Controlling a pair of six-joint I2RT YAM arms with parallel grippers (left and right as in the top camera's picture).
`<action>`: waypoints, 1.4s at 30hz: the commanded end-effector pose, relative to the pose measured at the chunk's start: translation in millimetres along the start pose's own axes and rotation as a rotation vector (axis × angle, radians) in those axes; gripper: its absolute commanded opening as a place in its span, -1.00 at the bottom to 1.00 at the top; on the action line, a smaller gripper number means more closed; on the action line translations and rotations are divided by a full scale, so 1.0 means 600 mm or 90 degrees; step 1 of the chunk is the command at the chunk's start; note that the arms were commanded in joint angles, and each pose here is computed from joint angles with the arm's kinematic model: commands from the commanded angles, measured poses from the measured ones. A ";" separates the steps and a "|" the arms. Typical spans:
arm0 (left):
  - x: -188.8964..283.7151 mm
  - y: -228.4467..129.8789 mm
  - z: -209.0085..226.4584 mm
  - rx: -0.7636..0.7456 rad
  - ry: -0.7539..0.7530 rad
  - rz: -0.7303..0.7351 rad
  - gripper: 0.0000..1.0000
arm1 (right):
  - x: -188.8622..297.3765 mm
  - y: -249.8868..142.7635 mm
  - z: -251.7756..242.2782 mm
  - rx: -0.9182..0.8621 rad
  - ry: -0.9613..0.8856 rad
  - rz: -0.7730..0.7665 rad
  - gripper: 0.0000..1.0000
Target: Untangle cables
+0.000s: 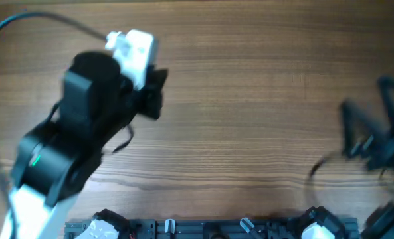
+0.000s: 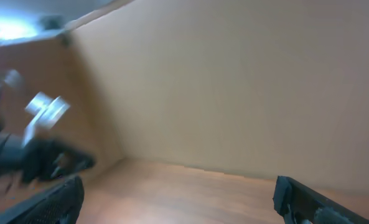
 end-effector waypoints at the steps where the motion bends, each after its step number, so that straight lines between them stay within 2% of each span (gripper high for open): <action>1: 0.082 -0.005 0.030 0.031 0.054 -0.051 -0.49 | 0.025 -0.030 0.137 0.031 0.154 0.052 0.99; 6: 0.159 -0.031 0.044 0.049 0.063 -0.081 -0.49 | 0.075 -0.052 0.238 0.071 0.317 0.077 0.99; 10: 0.204 -0.054 0.051 0.061 0.061 -0.096 -0.49 | 0.112 -0.070 0.279 0.051 0.416 0.116 0.99; 13: 0.233 -0.071 0.076 0.090 0.103 -0.111 -0.51 | 0.129 -0.082 0.292 -0.009 0.449 0.136 0.99; 16: 0.258 -0.087 0.089 0.094 0.121 -0.122 -0.51 | 0.146 -0.090 0.306 -0.007 0.471 0.137 0.99; 19: 0.277 -0.098 0.093 0.111 0.119 -0.135 -0.51 | 0.161 -0.095 0.324 0.037 0.453 0.107 0.99; 23: 0.293 -0.114 0.098 0.124 0.118 -0.137 -0.50 | 0.180 -0.105 0.350 0.163 0.412 0.036 0.99; 26: 0.298 -0.123 0.100 0.126 0.119 -0.132 -0.49 | 0.168 -0.115 0.331 0.231 0.343 -0.014 0.99; 27: 0.298 -0.125 0.100 0.126 0.120 -0.129 -0.49 | 0.152 -0.118 0.301 0.229 0.276 -0.024 1.00; 28: 0.298 -0.126 0.101 0.125 0.121 -0.127 -0.49 | 0.128 -0.126 0.235 0.212 0.138 -0.020 1.00; 32: 0.297 -0.126 0.101 0.125 0.121 -0.127 -0.49 | 0.118 -0.144 0.054 0.173 -0.220 0.012 1.00; 33: 0.298 -0.126 0.101 0.125 0.121 -0.128 -0.48 | 0.121 -0.145 0.022 0.170 -0.276 0.011 0.99; 35: 0.298 -0.126 0.101 0.125 0.121 -0.128 -0.48 | 0.117 -0.152 -0.019 0.168 -0.330 0.009 0.99; 38: 0.299 -0.125 0.104 0.125 0.129 -0.130 -0.47 | 0.090 -0.184 -0.059 0.142 -0.325 0.011 0.99; 42: 0.300 -0.124 0.108 0.119 0.141 -0.133 -0.46 | 0.061 -0.262 -0.134 -0.064 -0.355 0.003 0.99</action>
Point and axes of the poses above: each gripper's point midway between its finger pads, its own x axis back along the fingers, its own z axis along the line the jaws close on, y = z × x, the point moved 1 cm from there along x, back along the fingers, and after that the axes turned 5 degrees about x, right-handed, at the moved point
